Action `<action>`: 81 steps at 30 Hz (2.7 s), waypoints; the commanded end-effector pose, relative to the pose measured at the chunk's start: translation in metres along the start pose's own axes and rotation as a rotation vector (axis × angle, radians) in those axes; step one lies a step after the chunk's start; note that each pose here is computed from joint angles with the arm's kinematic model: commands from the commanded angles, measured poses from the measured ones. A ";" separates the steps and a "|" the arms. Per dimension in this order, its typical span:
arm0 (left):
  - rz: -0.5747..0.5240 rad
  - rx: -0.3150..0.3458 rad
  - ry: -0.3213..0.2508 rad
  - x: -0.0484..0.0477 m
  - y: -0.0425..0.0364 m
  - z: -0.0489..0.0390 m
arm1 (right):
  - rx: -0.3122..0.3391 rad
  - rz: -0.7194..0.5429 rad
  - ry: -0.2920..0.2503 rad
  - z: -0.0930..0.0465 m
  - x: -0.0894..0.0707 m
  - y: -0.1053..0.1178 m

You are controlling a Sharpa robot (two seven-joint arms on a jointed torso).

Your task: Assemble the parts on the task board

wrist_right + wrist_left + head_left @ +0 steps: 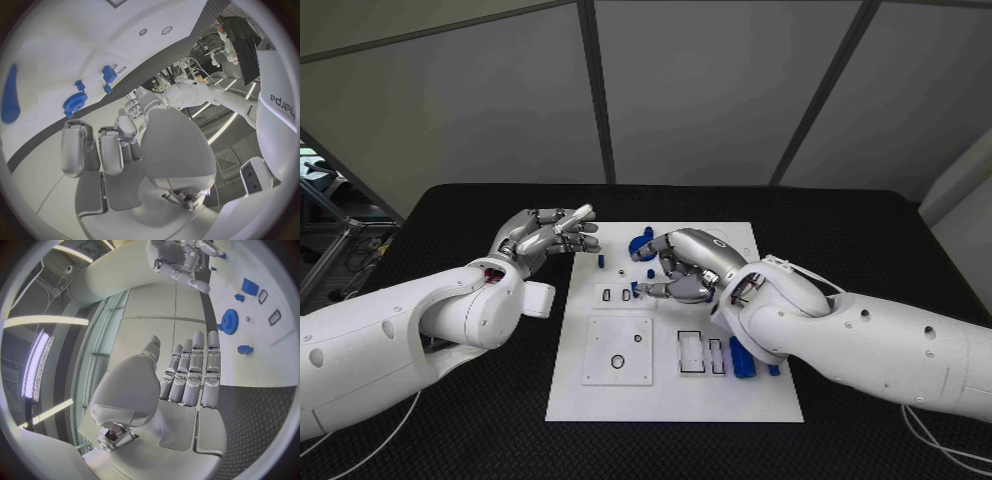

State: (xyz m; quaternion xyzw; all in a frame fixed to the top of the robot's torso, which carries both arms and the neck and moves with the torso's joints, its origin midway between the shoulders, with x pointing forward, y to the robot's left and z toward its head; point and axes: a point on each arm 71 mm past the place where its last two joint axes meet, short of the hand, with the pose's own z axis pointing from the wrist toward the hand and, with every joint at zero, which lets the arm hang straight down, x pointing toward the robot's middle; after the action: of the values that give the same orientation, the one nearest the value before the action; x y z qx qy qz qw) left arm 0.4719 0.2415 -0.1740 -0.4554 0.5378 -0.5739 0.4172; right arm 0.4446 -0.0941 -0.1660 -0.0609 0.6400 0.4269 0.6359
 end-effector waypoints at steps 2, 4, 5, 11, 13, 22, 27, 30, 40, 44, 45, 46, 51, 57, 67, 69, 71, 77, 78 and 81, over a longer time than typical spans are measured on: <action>0.180 -0.073 0.105 -0.0009 0.0043 0.0010 | -0.017 0.093 -0.045 -0.005 -0.023 -0.005; 0.249 -0.130 0.153 -0.0014 0.0071 0.0009 | 0.018 0.141 -0.069 -0.006 -0.037 -0.013; 0.290 -0.161 0.184 -0.0005 0.0081 0.0011 | 0.042 0.173 -0.085 -0.006 -0.045 -0.018; 0.547 -0.310 0.307 0.0075 0.0060 0.0082 | 0.170 0.336 -0.184 -0.008 -0.090 -0.054; 0.626 -0.359 0.325 0.0097 0.0025 0.0126 | 0.197 0.353 -0.214 -0.008 -0.104 -0.065; 0.896 -0.477 0.364 0.0267 -0.0113 0.0344 | 0.223 0.377 -0.256 -0.007 -0.123 -0.078; 1.020 -0.491 0.372 0.0393 -0.0140 0.0475 | 0.233 0.380 -0.262 -0.004 -0.124 -0.082; 1.059 -0.498 0.378 0.0458 -0.0125 0.0535 | 0.238 0.380 -0.263 -0.003 -0.124 -0.083; 1.138 -0.522 0.423 0.0630 -0.0050 0.0655 | 0.246 0.384 -0.263 0.000 -0.123 -0.083; 1.147 -0.527 0.435 0.0673 -0.0034 0.0688 | 0.247 0.384 -0.265 0.001 -0.123 -0.084; 1.149 -0.529 0.440 0.0684 -0.0029 0.0694 | 0.247 0.384 -0.265 0.002 -0.123 -0.084; 1.151 -0.531 0.445 0.0695 -0.0025 0.0699 | 0.247 0.384 -0.265 0.002 -0.123 -0.083; 1.159 -0.538 0.467 0.0743 -0.0010 0.0713 | 0.247 0.385 -0.265 0.003 -0.122 -0.083; 1.164 -0.540 0.485 0.0798 0.0002 0.0728 | 0.248 0.387 -0.265 0.004 -0.121 -0.083; 1.172 -0.546 0.510 0.0865 0.0021 0.0749 | 0.251 0.385 -0.265 0.006 -0.120 -0.083; 1.173 -0.549 0.515 0.0869 0.0024 0.0749 | 0.251 0.385 -0.266 0.006 -0.120 -0.083; 1.175 -0.551 0.520 0.0871 0.0027 0.0748 | 0.251 0.385 -0.265 0.006 -0.120 -0.083; 1.180 -0.559 0.531 0.0874 0.0036 0.0749 | 0.250 0.386 -0.264 0.007 -0.119 -0.082; 1.180 -0.560 0.532 0.0873 0.0037 0.0750 | 0.251 0.386 -0.264 0.007 -0.119 -0.082; 1.181 -0.562 0.533 0.0873 0.0040 0.0753 | 0.251 0.386 -0.264 0.007 -0.119 -0.082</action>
State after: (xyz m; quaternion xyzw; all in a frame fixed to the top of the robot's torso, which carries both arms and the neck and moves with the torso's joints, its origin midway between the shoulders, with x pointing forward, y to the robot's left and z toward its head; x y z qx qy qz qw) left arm 0.5246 0.1388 -0.1708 -0.0301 0.9026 -0.1903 0.3849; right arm 0.5228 -0.1974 -0.1016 0.1986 0.6011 0.4606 0.6221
